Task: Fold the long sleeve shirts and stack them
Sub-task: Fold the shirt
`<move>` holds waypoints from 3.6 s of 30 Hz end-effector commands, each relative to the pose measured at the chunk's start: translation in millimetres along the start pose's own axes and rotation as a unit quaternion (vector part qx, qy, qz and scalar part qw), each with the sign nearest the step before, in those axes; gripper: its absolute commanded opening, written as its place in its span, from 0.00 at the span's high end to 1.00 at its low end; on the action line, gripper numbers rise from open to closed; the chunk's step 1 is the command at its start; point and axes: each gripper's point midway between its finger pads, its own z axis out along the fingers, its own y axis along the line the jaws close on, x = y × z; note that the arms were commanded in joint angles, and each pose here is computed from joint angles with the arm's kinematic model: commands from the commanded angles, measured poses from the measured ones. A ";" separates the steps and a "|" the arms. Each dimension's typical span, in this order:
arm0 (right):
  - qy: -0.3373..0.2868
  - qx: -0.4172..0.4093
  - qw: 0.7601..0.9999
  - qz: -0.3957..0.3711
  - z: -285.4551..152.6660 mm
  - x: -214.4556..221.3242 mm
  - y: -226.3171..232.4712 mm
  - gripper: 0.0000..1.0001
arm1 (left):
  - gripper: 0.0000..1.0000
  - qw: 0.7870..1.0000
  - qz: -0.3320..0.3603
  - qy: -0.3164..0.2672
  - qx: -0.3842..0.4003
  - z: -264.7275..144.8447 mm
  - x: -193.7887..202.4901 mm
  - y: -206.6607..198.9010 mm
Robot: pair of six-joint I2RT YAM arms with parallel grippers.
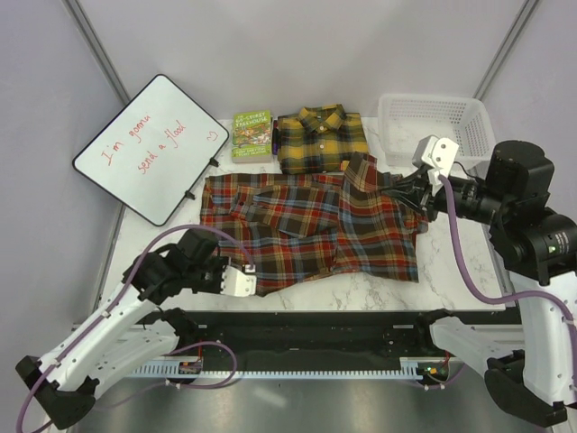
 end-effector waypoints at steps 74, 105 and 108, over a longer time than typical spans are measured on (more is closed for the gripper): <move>0.000 0.088 0.982 -0.167 121.4 10.8 -187.3 1.00 | 0.98 0.991 -0.096 0.047 -0.075 57.2 82.0 189.0; 0.005 0.060 0.991 -0.123 144.5 44.6 -177.0 1.00 | 0.62 0.982 -0.164 0.088 -0.033 105.4 119.0 164.9; 0.008 0.048 0.993 -0.110 149.1 52.0 -168.5 1.00 | 0.50 0.980 -0.183 0.070 -0.042 96.6 110.3 173.4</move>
